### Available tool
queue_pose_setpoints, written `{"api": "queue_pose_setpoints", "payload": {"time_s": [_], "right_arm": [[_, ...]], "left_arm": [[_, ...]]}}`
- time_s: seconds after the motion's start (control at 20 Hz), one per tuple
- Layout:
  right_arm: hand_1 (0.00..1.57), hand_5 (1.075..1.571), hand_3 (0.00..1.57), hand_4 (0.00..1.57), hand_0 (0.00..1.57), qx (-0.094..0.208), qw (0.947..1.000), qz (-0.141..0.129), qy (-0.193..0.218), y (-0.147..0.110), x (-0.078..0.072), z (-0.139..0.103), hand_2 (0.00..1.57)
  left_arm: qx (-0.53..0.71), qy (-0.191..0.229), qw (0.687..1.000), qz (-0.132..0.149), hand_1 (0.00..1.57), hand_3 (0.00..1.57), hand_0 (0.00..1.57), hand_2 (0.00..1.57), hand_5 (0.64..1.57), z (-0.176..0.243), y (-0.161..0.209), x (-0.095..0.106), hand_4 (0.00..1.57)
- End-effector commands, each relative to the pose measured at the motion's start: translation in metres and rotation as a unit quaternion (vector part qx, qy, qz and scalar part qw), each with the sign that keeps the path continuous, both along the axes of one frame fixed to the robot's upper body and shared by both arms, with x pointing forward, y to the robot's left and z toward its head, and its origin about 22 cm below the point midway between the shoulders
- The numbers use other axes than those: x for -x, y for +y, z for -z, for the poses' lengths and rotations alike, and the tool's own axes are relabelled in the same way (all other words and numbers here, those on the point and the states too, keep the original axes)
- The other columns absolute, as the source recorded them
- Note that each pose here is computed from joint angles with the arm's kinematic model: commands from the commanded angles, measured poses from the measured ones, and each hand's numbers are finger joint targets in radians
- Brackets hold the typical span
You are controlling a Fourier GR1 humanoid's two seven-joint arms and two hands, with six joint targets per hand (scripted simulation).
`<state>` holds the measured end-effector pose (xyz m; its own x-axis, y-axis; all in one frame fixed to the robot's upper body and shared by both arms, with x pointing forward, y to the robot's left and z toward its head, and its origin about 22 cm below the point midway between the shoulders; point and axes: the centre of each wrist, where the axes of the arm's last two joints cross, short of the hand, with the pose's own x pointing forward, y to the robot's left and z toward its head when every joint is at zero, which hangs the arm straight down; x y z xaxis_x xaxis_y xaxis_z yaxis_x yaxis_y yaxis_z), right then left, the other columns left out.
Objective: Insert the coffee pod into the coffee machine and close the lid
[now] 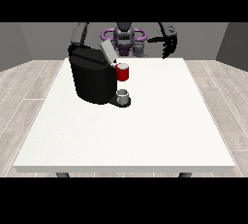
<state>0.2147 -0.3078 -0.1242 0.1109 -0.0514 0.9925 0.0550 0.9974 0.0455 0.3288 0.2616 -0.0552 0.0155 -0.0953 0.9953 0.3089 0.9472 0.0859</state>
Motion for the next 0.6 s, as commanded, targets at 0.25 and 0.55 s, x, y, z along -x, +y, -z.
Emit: {"api": "queue_pose_setpoints", "payload": {"time_s": [0.25,0.55], "right_arm": [[0.00,1.571,0.00,0.14,0.00,0.027,0.9944,-0.099,-0.024,0.093,-0.012,-0.038,0.00],[0.00,1.571,0.00,0.21,0.00,0.033,0.9821,-0.141,-0.121,0.127,-0.034,-0.101,0.00]], "left_arm": [[0.021,0.114,0.991,-0.071,0.00,0.00,0.00,0.00,1.571,0.076,0.039,0.103,0.35],[0.018,0.103,0.989,-0.108,0.00,0.00,0.00,0.00,1.571,0.077,0.064,0.119,0.35]]}}
